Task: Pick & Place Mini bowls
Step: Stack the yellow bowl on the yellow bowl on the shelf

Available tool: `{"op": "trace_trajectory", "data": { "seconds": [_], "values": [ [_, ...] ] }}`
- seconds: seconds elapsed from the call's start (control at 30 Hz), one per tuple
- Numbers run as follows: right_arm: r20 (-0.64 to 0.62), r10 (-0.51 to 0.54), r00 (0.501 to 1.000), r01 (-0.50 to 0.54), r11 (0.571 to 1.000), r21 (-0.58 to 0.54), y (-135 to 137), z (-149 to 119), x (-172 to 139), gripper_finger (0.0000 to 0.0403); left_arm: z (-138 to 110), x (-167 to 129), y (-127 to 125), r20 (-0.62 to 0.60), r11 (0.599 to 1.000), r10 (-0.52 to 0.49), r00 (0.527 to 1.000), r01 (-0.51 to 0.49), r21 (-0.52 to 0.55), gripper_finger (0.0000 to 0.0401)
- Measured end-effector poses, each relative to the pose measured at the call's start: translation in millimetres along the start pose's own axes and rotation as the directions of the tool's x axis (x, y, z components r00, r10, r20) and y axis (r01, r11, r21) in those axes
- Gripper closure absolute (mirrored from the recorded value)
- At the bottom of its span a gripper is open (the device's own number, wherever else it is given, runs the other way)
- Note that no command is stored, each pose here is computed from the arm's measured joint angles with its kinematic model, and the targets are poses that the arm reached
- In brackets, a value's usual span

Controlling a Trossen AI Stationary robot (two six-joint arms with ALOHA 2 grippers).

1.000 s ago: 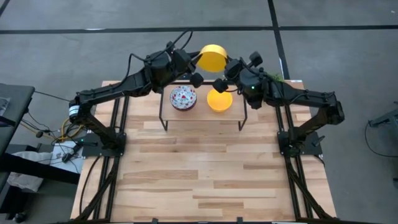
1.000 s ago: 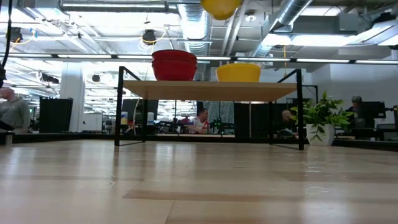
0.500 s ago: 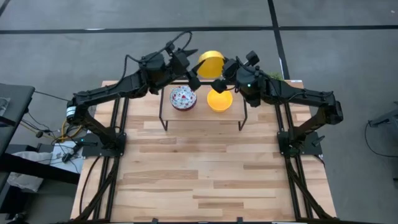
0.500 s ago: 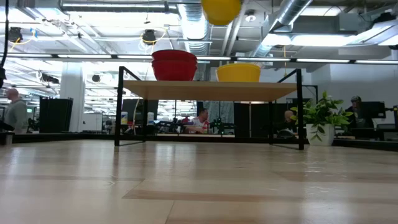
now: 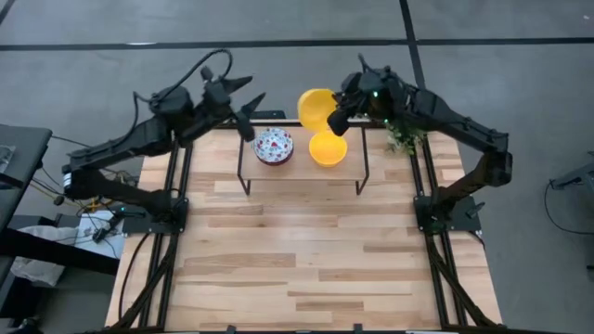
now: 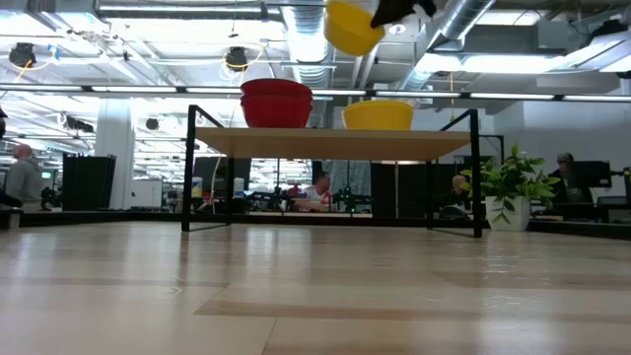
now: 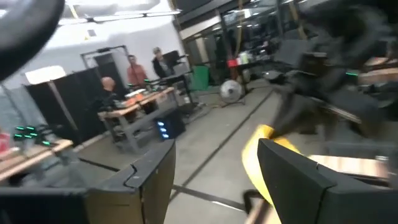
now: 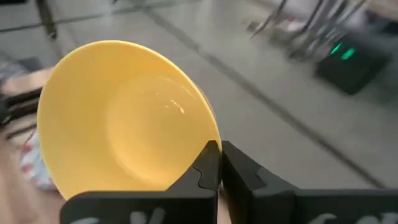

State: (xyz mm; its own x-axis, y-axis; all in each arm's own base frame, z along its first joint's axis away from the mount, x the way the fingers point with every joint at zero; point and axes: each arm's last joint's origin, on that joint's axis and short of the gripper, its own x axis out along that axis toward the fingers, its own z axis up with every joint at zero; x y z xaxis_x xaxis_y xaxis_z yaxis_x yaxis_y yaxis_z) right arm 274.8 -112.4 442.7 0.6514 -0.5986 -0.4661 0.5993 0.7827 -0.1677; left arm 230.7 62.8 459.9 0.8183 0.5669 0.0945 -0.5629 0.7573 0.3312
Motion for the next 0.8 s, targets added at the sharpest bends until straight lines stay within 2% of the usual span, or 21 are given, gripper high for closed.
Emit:
{"op": "trace_trajectory", "data": {
  "seconds": [0.2, 0.4, 0.53, 0.7, 0.8],
  "values": [
    [-0.094, 0.170, 0.981, -0.164, 0.984, 0.076, -21.0, -8.4, 5.4, 0.0402, -23.5, -37.2, -2.7, 0.019, 0.990, -0.113, 0.993, 0.114, -0.088, 0.0175],
    [-0.199, 0.252, 0.947, -0.230, 0.965, 0.125, -32.7, -19.8, 11.3, 0.0403, -43.7, -68.8, -1.6, 0.054, 0.964, -0.189, 0.981, 0.195, -0.181, 0.0175],
    [-0.234, 0.317, 0.919, -0.281, 0.944, 0.175, -37.1, -24.1, 13.3, 0.0403, -59.8, -80.8, -2.9, 0.052, 0.940, -0.215, 0.975, 0.221, -0.261, 0.0175],
    [-0.252, 0.375, 0.892, -0.328, 0.921, 0.210, -37.4, -26.8, 14.8, 0.0403, -81.7, -86.4, -12.9, 0.048, 0.898, -0.335, 0.941, 0.335, -0.286, 0.0175],
    [-0.264, 0.419, 0.869, -0.358, 0.899, 0.251, -37.6, -28.7, 14.0, 0.0403, -91.7, -87.4, -17.2, 0.035, 0.880, -0.359, 0.933, 0.351, -0.320, 0.0174]
  ]
}}
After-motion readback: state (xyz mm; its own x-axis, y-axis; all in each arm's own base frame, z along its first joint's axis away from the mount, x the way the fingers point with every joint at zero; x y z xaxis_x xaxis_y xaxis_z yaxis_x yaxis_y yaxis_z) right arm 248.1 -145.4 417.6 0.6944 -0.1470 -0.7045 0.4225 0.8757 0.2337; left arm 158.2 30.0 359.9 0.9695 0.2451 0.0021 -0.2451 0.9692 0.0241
